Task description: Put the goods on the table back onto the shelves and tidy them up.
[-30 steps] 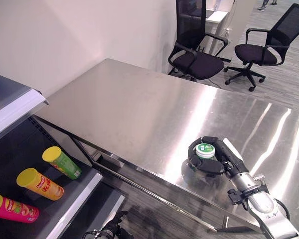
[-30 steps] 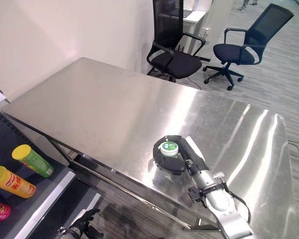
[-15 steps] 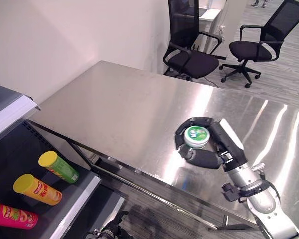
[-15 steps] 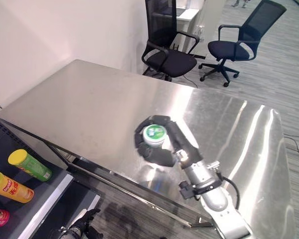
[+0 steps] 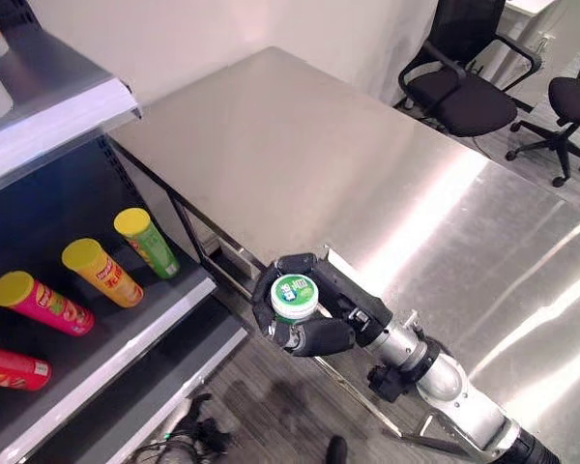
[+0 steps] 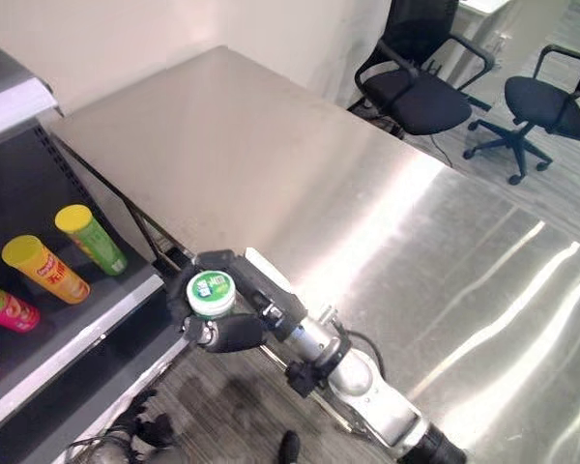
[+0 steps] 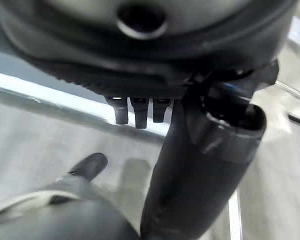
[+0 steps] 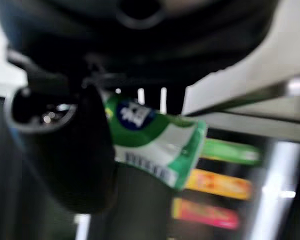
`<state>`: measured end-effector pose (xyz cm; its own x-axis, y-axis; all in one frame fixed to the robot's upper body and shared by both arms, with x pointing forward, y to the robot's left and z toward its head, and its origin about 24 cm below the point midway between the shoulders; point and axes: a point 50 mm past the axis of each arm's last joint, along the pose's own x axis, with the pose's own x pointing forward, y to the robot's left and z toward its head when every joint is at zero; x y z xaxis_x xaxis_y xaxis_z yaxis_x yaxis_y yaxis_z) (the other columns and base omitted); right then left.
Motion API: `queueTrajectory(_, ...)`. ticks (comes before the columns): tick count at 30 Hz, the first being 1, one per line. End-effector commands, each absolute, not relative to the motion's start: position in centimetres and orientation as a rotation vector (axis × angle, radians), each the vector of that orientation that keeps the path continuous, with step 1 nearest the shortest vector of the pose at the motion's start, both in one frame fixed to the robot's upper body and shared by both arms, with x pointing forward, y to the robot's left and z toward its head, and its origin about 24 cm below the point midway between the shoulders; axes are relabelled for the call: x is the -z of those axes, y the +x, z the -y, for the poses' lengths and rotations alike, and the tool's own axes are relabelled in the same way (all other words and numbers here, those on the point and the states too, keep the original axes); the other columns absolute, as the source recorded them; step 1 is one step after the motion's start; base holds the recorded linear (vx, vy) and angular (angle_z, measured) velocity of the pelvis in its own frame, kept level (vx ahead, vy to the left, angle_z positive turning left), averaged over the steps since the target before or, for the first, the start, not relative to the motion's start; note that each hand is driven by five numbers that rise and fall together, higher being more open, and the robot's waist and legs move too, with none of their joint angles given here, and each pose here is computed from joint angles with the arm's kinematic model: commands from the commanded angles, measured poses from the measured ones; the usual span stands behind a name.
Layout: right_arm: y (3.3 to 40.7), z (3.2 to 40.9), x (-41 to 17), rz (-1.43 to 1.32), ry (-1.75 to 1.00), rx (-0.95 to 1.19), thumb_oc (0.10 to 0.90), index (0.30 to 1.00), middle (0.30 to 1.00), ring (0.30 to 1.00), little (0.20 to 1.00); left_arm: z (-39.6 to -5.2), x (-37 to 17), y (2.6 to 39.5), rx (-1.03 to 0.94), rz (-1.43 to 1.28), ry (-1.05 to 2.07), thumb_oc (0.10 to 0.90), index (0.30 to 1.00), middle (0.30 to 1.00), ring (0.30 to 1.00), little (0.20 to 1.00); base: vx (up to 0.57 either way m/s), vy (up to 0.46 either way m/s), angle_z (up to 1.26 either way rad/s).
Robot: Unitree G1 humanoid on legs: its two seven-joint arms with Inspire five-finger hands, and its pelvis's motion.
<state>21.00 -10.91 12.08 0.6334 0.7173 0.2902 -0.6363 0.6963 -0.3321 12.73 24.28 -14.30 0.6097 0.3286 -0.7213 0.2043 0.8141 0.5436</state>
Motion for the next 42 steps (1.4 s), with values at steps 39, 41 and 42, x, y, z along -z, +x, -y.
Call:
queueTrajectory(39,19.4,16.5,-11.6,0.505,-0.420,-0.303,0.400,0.300,0.300,0.300,0.300,-19.5,13.1,15.4,0.433,-0.651,0.879,0.800,0.900,0.900,0.900,0.900,-0.04,0.147,0.49)
queueTrajectory(41,19.6,16.6,-11.2,0.479,-0.420,-0.301,0.400,0.300,0.300,0.300,0.300,-19.5,12.8,15.8,0.451,-0.633,0.893,0.800,0.900,0.900,0.900,0.900,0.03,0.264,0.27)
queueTrajectory(42,19.7,16.7,-11.1,0.467,-0.409,-0.295,0.400,0.300,0.300,0.300,0.300,-19.3,12.6,16.0,0.474,-0.615,0.905,0.800,0.900,0.900,0.900,0.900,0.04,0.583,0.51)
